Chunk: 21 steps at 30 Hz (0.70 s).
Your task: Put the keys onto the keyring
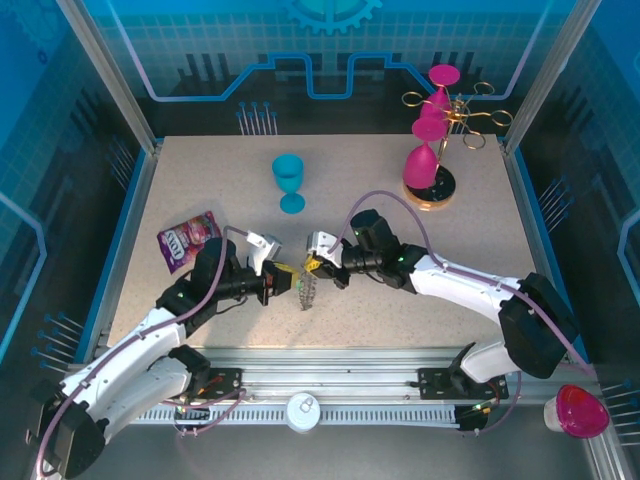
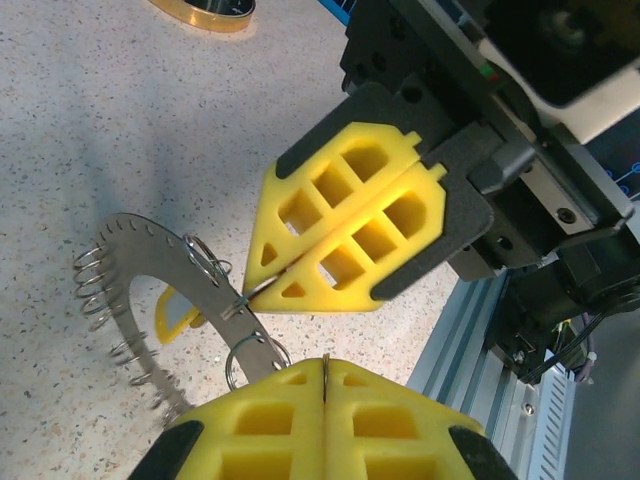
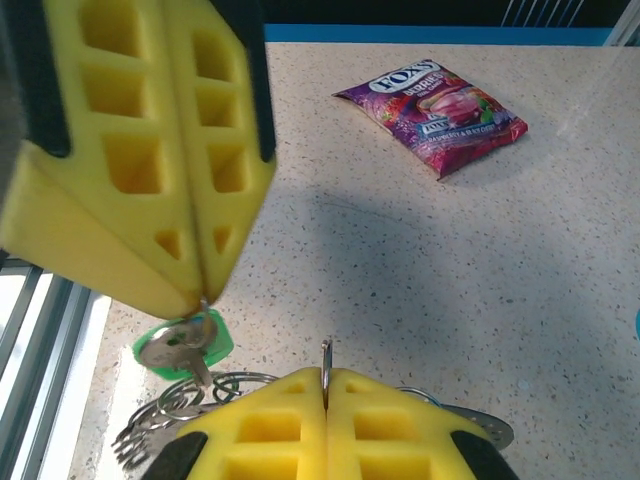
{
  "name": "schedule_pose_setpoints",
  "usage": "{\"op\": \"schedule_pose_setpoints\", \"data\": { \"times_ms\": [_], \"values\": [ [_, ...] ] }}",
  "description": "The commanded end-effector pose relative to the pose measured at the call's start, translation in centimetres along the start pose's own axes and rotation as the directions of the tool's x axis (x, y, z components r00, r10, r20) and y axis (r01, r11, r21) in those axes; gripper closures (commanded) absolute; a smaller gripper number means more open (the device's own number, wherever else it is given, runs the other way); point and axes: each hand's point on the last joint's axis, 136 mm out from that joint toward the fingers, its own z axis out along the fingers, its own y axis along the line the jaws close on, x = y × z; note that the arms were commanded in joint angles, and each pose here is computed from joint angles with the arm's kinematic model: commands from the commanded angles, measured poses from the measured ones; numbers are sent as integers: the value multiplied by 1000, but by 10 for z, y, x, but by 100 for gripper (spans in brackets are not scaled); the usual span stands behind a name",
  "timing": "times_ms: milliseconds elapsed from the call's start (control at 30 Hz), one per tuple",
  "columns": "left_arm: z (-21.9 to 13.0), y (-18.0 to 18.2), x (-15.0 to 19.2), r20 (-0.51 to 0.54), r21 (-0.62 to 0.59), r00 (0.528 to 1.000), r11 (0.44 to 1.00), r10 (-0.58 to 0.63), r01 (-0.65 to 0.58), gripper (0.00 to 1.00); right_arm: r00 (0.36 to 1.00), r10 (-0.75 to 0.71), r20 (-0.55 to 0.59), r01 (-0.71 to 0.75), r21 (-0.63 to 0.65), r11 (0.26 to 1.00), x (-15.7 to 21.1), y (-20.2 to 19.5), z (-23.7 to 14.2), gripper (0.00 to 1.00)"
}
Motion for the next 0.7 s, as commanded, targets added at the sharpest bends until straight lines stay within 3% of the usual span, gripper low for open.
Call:
{"op": "schedule_pose_setpoints", "data": {
  "times_ms": [0,667],
  "values": [
    [0,0,-8,4,-2,1000,1000,3,-3,100,997,-61,41,61,-6,998,-14,9,-5,100],
    [1,17,-10,19,-83,1000,996,-25,26,100,995,-91,32,92,-40,995,-15,23,-3,100]
  ]
}}
